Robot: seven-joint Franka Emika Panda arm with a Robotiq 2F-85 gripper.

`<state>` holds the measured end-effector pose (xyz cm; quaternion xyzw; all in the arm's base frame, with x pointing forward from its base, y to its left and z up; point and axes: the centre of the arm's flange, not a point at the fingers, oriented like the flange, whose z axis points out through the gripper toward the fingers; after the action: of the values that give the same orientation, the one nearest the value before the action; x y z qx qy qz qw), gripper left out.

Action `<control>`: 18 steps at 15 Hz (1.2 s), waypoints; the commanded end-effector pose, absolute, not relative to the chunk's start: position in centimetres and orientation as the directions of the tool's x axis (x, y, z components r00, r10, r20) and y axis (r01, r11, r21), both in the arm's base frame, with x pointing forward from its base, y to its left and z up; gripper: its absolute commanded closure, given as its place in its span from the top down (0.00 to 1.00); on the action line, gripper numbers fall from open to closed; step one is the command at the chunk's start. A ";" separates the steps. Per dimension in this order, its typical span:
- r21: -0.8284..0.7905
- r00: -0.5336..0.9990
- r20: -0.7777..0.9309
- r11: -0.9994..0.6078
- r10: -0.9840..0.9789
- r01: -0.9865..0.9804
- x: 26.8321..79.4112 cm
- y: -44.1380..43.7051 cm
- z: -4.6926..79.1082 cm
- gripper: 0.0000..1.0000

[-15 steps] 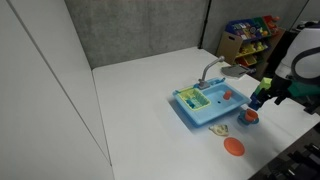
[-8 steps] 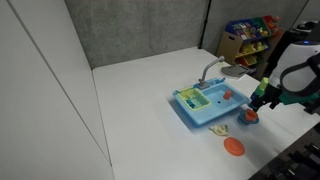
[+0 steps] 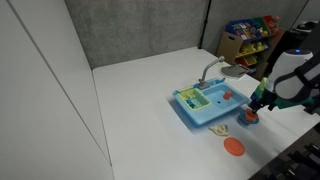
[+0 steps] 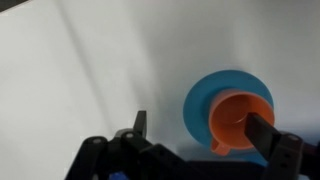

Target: Pick up the orange mug and put it on the light blue surface in front of the dish rack

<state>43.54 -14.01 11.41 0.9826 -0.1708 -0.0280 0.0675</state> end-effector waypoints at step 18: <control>0.150 0.944 -0.022 -0.935 -0.328 -0.321 45.4 -12.6 10.3 0.06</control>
<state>45.22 -13.15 9.45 0.9840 -0.1570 -0.0316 0.0777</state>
